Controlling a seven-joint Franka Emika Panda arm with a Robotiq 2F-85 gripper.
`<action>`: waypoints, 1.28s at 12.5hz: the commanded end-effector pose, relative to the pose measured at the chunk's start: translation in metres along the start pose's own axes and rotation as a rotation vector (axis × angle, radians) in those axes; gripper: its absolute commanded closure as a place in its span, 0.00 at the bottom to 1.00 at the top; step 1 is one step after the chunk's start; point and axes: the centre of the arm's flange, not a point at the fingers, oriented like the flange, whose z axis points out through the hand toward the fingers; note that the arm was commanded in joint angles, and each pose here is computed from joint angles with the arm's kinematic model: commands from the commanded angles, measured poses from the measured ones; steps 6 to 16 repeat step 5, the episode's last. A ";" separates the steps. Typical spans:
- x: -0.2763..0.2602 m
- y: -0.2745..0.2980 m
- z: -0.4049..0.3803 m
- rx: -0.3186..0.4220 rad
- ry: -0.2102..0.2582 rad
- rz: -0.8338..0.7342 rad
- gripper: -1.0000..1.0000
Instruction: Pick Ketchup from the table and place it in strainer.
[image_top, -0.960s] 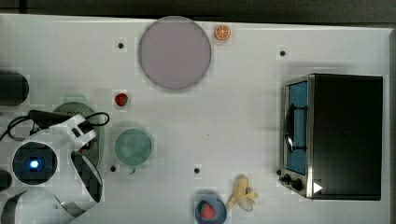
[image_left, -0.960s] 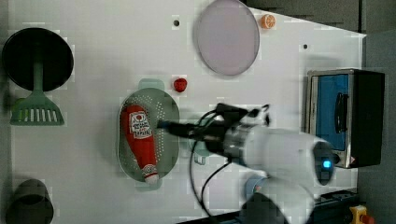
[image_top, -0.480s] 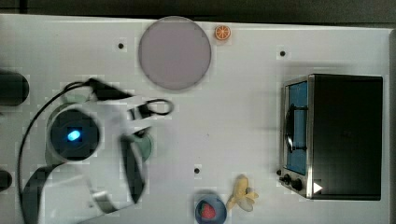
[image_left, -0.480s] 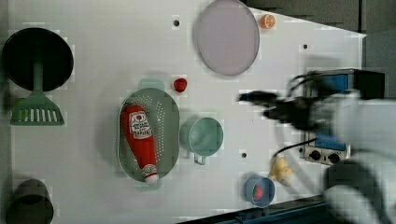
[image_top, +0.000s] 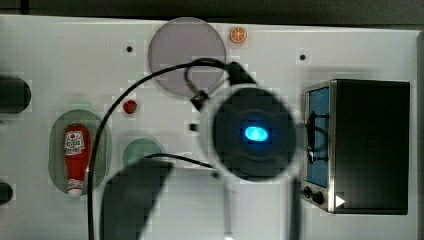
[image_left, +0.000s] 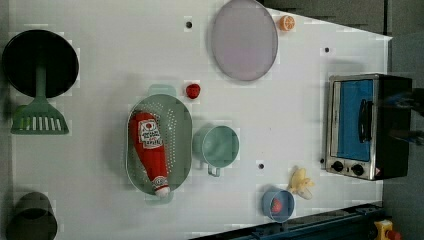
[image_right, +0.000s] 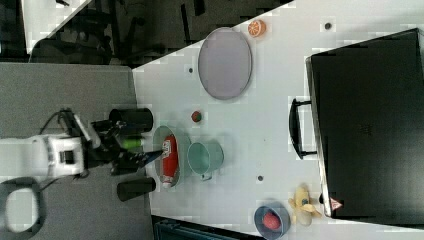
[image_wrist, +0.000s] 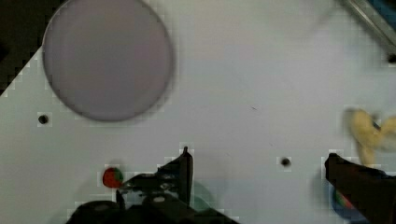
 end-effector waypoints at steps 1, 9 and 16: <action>-0.024 -0.010 -0.030 -0.036 -0.055 -0.009 0.00; -0.026 -0.011 -0.038 -0.046 -0.067 -0.011 0.00; -0.026 -0.011 -0.038 -0.046 -0.067 -0.011 0.00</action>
